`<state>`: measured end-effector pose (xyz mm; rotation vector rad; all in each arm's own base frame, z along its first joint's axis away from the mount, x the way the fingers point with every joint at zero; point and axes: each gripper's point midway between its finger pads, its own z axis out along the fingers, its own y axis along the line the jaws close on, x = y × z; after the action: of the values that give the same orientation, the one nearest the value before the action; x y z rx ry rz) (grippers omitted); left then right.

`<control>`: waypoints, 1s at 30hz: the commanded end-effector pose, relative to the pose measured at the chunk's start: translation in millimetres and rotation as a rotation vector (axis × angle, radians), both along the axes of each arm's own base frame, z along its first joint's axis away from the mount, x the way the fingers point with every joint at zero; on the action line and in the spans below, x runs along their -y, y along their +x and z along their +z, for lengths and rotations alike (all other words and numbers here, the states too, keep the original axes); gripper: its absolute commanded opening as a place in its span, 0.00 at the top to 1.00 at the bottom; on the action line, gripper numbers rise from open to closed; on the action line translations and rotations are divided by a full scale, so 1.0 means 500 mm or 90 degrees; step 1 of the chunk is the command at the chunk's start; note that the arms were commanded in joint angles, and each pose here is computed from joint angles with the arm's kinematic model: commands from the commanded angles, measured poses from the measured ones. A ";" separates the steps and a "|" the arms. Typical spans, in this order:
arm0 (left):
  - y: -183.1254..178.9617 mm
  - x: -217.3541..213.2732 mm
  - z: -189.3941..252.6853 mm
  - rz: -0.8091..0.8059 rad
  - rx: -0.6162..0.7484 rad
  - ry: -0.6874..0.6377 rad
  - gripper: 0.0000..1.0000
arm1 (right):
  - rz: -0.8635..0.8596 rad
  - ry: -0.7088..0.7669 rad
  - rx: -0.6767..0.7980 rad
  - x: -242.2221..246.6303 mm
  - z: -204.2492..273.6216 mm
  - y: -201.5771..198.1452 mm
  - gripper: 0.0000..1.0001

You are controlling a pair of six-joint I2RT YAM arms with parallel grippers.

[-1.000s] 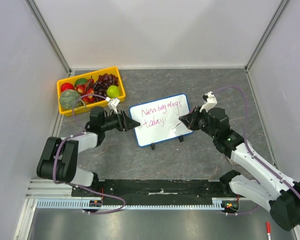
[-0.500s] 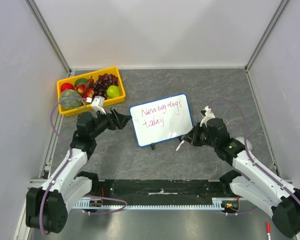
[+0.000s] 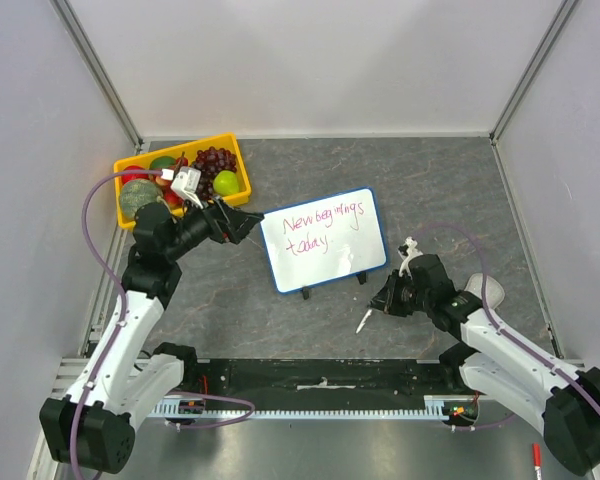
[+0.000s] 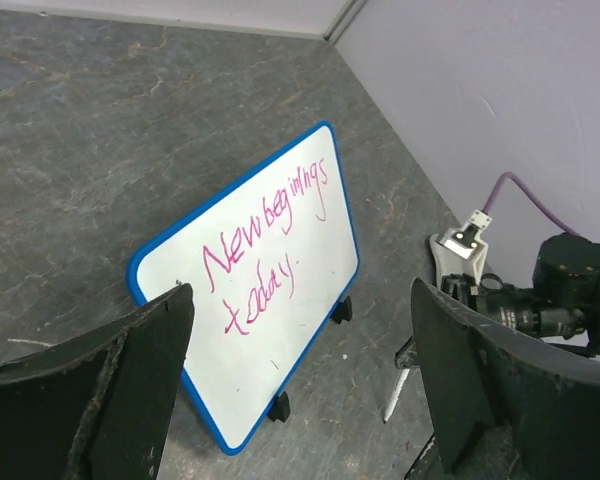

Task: Write a sentence on the whiteboard
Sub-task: Put down the whiteboard marker at the center of the board, then reset both arms

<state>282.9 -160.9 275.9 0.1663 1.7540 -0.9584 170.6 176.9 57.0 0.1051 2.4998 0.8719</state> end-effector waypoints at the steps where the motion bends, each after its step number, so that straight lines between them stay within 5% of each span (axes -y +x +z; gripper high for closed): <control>1: -0.022 0.019 0.043 -0.056 0.029 0.000 0.07 | -0.006 0.005 -0.021 -0.001 -0.010 -0.007 0.86; 11: -0.041 0.055 0.043 -0.151 0.015 -0.033 0.05 | -0.040 -0.020 0.075 0.014 0.075 0.047 0.02; 17: -0.027 0.059 0.034 -0.142 0.000 -0.063 0.04 | -0.057 -0.049 0.204 0.030 0.186 0.110 0.02; 30: 0.078 -0.050 -0.075 0.143 -0.077 0.016 0.02 | -0.212 -0.288 0.423 0.159 0.334 0.257 0.02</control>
<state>302.7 -161.1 257.9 0.0537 1.8191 -0.9804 271.8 128.5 192.5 0.0257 2.0494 0.3724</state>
